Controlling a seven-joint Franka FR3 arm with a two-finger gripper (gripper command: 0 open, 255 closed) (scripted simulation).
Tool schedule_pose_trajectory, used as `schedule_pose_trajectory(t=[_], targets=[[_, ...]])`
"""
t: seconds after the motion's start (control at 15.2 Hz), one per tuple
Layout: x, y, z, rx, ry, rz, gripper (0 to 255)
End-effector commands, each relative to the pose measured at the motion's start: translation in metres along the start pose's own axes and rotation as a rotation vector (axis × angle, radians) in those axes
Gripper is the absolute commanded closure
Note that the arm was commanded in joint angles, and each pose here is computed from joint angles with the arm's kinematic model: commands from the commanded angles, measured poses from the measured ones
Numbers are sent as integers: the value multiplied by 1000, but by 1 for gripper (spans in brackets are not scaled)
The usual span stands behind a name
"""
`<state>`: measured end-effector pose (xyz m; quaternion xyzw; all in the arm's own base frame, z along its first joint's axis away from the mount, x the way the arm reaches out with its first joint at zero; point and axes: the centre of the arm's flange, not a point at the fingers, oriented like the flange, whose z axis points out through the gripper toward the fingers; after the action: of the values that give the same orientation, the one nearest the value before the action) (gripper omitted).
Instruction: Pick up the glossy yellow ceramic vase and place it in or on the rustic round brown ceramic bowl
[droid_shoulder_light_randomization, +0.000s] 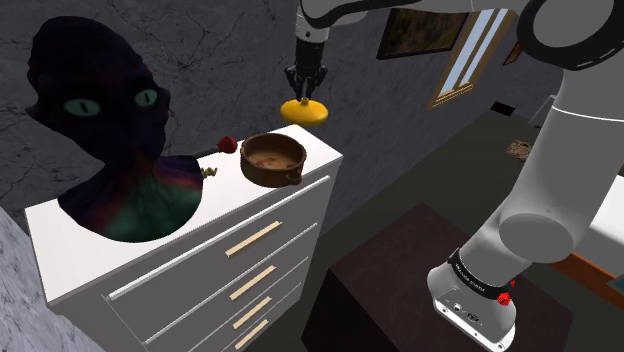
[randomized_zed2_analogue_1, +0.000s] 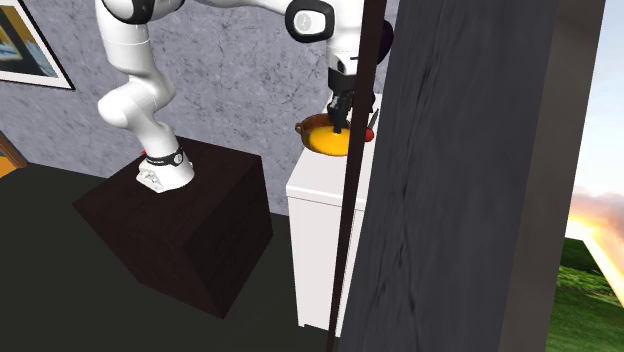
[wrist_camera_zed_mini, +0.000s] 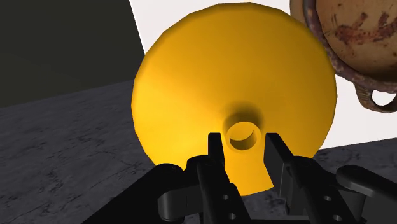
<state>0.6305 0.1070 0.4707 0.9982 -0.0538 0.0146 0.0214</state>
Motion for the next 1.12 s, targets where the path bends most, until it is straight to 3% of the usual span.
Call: schedule_pose_trajectory(t=[0.0, 0.46, 1.06], targets=[[1, 1, -12, 0, 0, 0, 255], [2, 2, -47, 0, 0, 0, 255], [-60, -93, -82, 0, 0, 0, 255]])
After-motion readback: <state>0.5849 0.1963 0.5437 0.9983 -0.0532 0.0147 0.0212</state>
